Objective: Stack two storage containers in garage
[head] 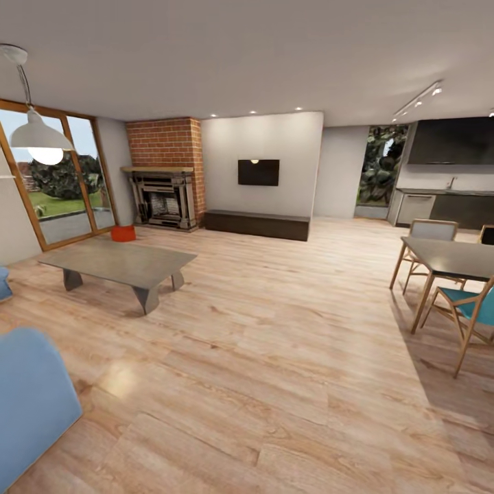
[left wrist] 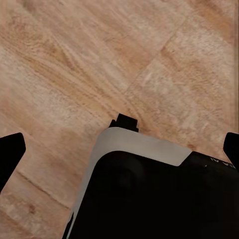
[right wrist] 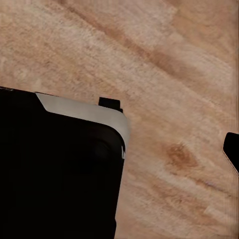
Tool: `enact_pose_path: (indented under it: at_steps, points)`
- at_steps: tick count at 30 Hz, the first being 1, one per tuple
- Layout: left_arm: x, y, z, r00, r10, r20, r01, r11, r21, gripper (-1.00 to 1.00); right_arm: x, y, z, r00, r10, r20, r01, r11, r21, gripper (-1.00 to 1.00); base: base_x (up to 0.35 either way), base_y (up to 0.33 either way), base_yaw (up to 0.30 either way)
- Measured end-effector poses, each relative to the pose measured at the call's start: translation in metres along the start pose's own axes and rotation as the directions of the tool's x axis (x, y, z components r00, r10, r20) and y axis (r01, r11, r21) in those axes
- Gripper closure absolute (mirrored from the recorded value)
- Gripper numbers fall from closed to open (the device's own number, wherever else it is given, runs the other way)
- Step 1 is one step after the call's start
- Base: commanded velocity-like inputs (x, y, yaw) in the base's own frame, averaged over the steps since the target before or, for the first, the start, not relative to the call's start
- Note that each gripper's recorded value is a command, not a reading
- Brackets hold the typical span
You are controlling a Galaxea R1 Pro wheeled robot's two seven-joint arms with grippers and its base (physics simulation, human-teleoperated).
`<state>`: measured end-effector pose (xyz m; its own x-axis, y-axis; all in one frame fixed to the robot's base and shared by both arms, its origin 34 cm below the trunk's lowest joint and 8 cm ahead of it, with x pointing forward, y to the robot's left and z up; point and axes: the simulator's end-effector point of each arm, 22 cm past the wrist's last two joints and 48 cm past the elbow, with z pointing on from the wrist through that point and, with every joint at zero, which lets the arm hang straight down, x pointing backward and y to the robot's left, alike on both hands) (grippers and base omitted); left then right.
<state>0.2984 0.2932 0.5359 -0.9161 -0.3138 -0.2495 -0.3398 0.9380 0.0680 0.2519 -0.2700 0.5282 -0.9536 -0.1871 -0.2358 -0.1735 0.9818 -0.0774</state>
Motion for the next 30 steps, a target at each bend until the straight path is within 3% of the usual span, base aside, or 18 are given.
enact_pose_path:
  at_steps: [30]
  points:
    - [-0.0001, 0.0001, 0.0, 1.0, 0.0, 0.001, 0.0, 1.0, 0.0, -1.0, -0.0002, 0.0007, 0.0, 1.0, 0.002, 0.0, -0.002, 1.0, 0.001, -1.0, 0.322, 0.0, 0.0]
